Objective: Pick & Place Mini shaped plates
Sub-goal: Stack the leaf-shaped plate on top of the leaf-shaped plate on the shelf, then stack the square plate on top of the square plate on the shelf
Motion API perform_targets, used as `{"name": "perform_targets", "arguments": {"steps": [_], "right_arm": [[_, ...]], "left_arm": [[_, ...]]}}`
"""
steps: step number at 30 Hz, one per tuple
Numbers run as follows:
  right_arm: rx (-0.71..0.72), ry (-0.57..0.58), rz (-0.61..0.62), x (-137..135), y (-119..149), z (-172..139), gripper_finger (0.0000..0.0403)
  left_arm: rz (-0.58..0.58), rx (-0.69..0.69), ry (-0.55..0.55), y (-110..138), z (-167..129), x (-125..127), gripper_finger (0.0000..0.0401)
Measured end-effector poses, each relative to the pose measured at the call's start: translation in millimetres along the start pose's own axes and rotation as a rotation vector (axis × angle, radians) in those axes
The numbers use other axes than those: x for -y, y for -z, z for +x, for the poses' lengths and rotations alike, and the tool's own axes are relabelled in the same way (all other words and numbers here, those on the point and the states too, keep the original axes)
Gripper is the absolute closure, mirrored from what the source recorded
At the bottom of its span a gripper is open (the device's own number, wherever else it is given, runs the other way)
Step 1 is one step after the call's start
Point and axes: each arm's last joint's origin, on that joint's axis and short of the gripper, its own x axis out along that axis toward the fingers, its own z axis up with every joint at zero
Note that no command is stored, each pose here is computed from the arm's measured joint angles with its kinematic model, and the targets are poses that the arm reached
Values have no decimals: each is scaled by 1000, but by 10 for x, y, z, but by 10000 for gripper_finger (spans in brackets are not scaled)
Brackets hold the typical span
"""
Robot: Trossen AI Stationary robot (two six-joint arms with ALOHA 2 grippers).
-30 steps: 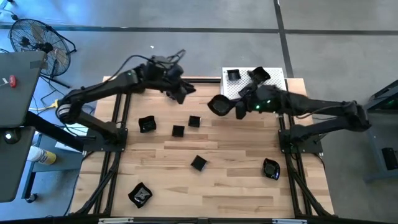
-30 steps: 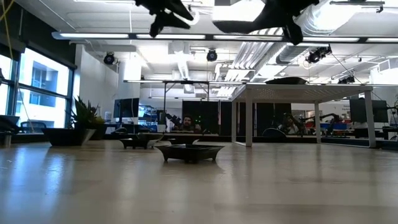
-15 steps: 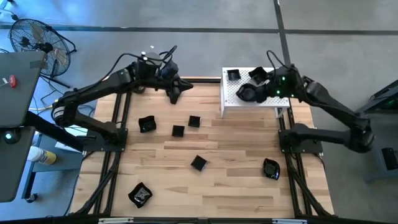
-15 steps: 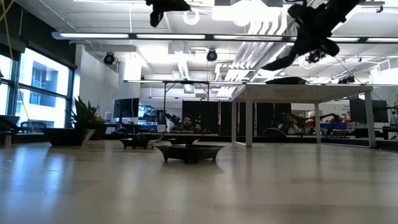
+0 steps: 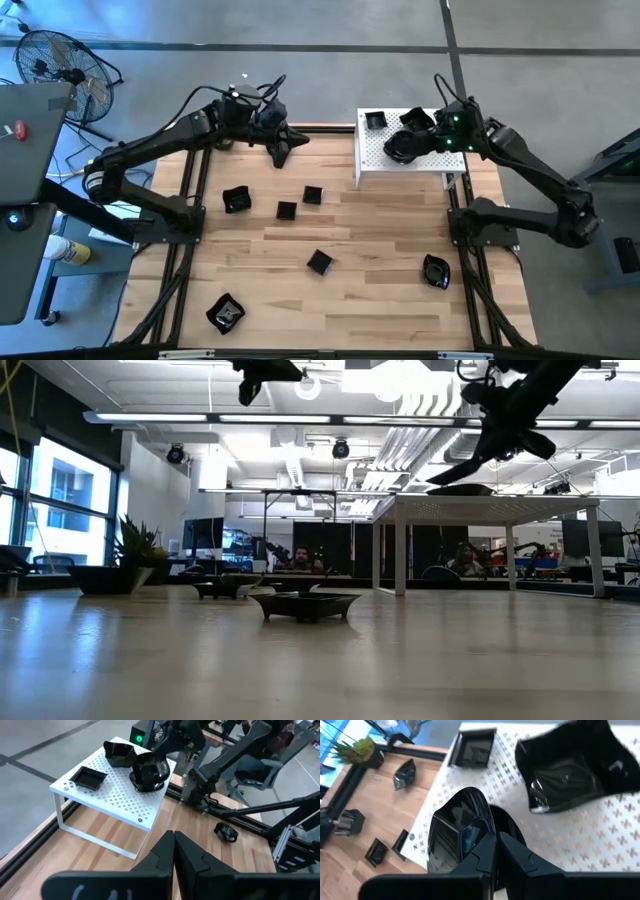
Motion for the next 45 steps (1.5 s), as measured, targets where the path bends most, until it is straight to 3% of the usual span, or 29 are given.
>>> {"name": "perform_targets", "arguments": {"steps": [12, 20, 25, 30, 37, 45], "right_arm": [[-63, 12, 47, 6, 6, 106, 382], [-79, 17, 39, 5, 1, 152, 325], [-65, 7, 0, 5, -2, 121, 305], [-48, -57, -128, -43, 38, 11, 325], [27, -47, -315, -234, 200, -155, 396], [136, -253, -422, -703, 348, -186, 399]], "left_arm": [[7, 1, -3, 0, 0, -1, 401], [3, -13, -7, 14, 0, -4, 401], [1, -20, -8, 20, 0, -6, 401], [33, -11, -9, 32, 16, -13, 401], [4, -35, -20, 493, 292, -194, 401], [-36, -34, -63, 974, 351, -327, 401]]}}
